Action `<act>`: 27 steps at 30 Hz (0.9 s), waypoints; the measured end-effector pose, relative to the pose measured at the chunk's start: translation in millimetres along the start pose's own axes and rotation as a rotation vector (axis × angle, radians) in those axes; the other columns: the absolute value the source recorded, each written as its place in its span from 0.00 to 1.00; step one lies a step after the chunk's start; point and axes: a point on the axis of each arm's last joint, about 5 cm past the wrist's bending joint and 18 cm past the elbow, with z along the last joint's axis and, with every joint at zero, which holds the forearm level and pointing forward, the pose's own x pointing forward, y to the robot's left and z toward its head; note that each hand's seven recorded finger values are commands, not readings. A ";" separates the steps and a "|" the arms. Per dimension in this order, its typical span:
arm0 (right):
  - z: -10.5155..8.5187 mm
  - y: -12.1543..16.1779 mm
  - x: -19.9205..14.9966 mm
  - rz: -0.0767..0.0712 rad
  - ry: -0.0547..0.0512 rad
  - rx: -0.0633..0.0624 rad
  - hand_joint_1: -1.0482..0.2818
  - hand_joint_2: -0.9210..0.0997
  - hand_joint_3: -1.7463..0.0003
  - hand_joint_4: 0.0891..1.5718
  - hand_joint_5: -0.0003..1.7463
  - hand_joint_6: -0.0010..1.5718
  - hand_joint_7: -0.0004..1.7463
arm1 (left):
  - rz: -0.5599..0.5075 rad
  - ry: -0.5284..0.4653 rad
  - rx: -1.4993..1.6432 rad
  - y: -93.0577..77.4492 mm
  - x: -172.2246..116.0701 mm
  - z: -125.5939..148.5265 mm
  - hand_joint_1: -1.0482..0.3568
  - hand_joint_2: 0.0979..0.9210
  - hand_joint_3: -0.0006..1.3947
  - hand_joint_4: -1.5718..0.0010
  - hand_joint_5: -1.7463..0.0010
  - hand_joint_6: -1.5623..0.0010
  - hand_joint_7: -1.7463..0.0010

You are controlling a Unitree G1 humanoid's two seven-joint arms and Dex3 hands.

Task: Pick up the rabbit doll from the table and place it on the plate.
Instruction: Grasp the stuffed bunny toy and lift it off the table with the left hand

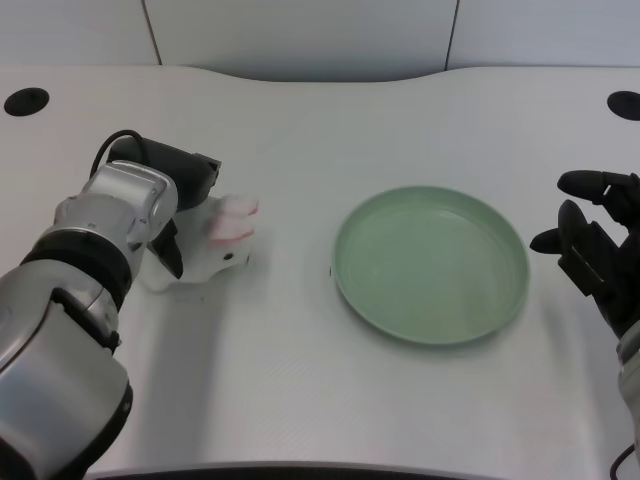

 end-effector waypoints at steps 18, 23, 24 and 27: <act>2.8 1.2 1.2 -0.006 -0.006 0.003 0.59 0.00 0.64 0.18 0.96 0.19 0.82 | -0.010 0.007 -0.209 -8.7 -1.3 -8.5 0.35 0.71 0.00 1.00 0.78 1.00 0.79; 6.7 1.2 -0.7 0.004 -0.014 0.021 0.60 0.00 0.64 0.17 0.95 0.19 0.82 | -0.059 0.010 -0.369 -23.9 -2.2 -11.9 0.14 0.89 0.02 0.94 0.72 0.76 0.93; 6.5 1.0 -1.0 0.009 -0.014 0.022 0.60 0.00 0.64 0.17 0.95 0.19 0.82 | -0.065 0.013 -0.382 -26.9 -2.3 -12.0 0.12 0.91 0.02 0.94 0.72 0.76 0.94; 5.3 0.9 -1.5 0.016 -0.011 0.022 0.59 0.00 0.64 0.17 0.96 0.19 0.82 | -0.064 0.017 -0.390 -27.3 -2.6 -13.1 0.15 0.88 0.01 0.95 0.73 0.76 0.96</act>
